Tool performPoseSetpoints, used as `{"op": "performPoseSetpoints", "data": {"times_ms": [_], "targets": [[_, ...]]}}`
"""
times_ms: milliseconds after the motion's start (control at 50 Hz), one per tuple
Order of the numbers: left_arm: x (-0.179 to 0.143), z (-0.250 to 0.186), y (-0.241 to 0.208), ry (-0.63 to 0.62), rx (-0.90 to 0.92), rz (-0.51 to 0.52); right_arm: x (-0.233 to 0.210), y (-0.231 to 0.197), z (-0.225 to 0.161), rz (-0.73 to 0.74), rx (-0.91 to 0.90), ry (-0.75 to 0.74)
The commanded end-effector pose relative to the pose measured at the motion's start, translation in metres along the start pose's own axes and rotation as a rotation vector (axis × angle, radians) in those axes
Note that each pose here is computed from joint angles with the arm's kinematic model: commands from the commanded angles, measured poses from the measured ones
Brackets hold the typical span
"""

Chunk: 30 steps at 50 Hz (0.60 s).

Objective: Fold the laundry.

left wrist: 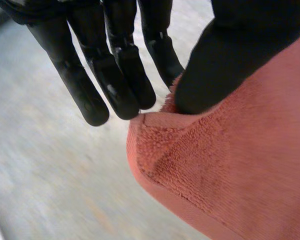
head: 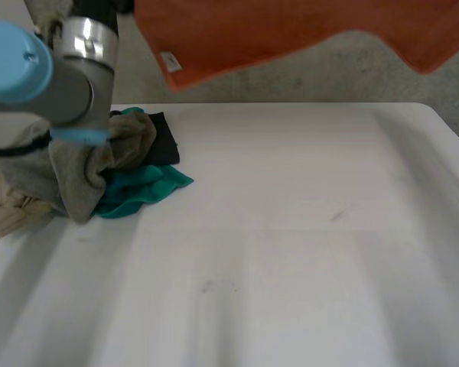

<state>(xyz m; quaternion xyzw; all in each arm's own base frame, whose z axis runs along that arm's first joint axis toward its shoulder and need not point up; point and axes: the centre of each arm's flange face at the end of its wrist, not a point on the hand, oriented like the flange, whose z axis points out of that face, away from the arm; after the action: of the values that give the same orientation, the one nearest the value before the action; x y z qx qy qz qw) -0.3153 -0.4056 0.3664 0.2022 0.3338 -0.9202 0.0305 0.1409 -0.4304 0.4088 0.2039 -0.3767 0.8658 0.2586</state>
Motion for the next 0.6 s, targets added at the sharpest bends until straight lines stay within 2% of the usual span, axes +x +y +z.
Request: {"op": "performPoseSetpoints", "data": {"times_ms": [20, 140, 260, 400, 480, 600], "targets": [[0.035, -0.085, 0.052, 0.179, -0.294, -0.076, -0.059, 0.050, -0.059, 0.058, -0.184, -0.240], [0.064, -0.154, 0.072, 0.328, -0.466, -0.120, -0.107, 0.094, -0.124, 0.110, -0.388, -0.418], [0.073, -0.194, 0.075, 0.398, -0.575, -0.135, -0.121, 0.108, -0.163, 0.140, -0.553, -0.535], [0.053, -0.215, 0.035, 0.477, -0.692, -0.098, -0.088, 0.114, -0.200, 0.080, -0.838, -0.722], [0.038, -0.237, 0.003, 0.594, -0.837, -0.046, -0.053, 0.099, -0.221, 0.010, -0.984, -0.887], [0.015, -0.281, -0.044, 0.774, -1.148, -0.029, -0.015, 0.085, -0.242, -0.029, -1.118, -1.013]]}}
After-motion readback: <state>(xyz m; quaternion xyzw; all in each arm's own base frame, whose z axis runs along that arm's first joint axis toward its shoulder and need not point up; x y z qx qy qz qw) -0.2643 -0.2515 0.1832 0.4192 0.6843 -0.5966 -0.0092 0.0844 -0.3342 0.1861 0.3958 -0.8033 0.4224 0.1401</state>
